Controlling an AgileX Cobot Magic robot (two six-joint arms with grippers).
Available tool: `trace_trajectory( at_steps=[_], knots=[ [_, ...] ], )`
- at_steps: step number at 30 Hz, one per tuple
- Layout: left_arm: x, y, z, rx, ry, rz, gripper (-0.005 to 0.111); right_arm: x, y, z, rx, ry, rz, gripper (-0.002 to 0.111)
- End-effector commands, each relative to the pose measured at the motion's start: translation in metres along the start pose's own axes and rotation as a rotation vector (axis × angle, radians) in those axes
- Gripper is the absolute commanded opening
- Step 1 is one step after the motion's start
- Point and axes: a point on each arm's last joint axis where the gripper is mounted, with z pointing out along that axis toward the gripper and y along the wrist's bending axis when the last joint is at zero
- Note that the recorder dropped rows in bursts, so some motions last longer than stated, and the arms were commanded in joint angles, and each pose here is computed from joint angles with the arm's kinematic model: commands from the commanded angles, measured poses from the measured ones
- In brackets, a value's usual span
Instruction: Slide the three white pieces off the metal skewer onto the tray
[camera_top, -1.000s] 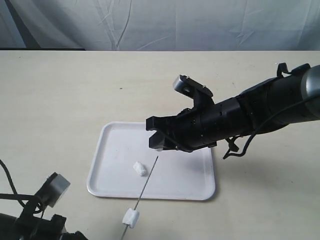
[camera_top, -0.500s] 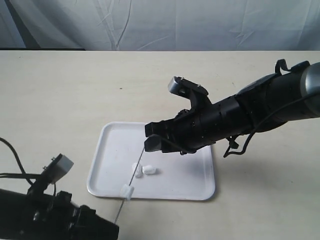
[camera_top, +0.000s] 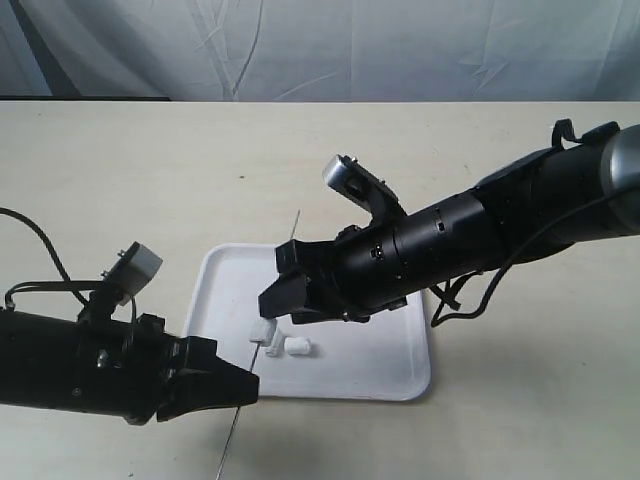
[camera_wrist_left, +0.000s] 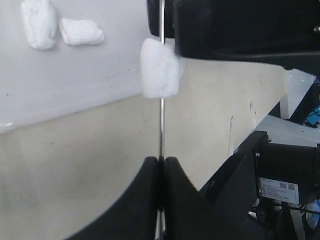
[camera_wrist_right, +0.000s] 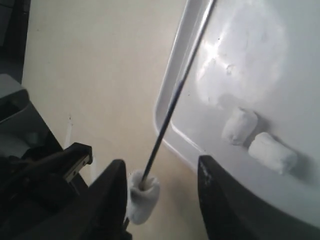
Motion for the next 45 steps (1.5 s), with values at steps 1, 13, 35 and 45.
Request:
trace_trajectory(
  at_steps=[1,13,35,45],
  knots=[
    [-0.0010,-0.0027,-0.0004,0.011,-0.002,0.002,0.000,0.0002,0.0032,-0.0005,-0.036,0.015,-0.002,0.043],
    [-0.0061,-0.0068,-0.0002,0.028,-0.011,0.015,0.000,0.0039,0.0085,0.0002,-0.082,0.050,0.014,0.043],
    [-0.0082,-0.0105,-0.0002,0.052,-0.009,0.020,0.000,0.0076,0.0096,0.0069,-0.028,0.050,-0.013,0.033],
    [-0.0082,-0.0105,-0.0002,0.052,-0.009,0.018,0.000,0.0076,0.0096,0.0069,-0.028,0.050,-0.013,0.033]
  ],
)
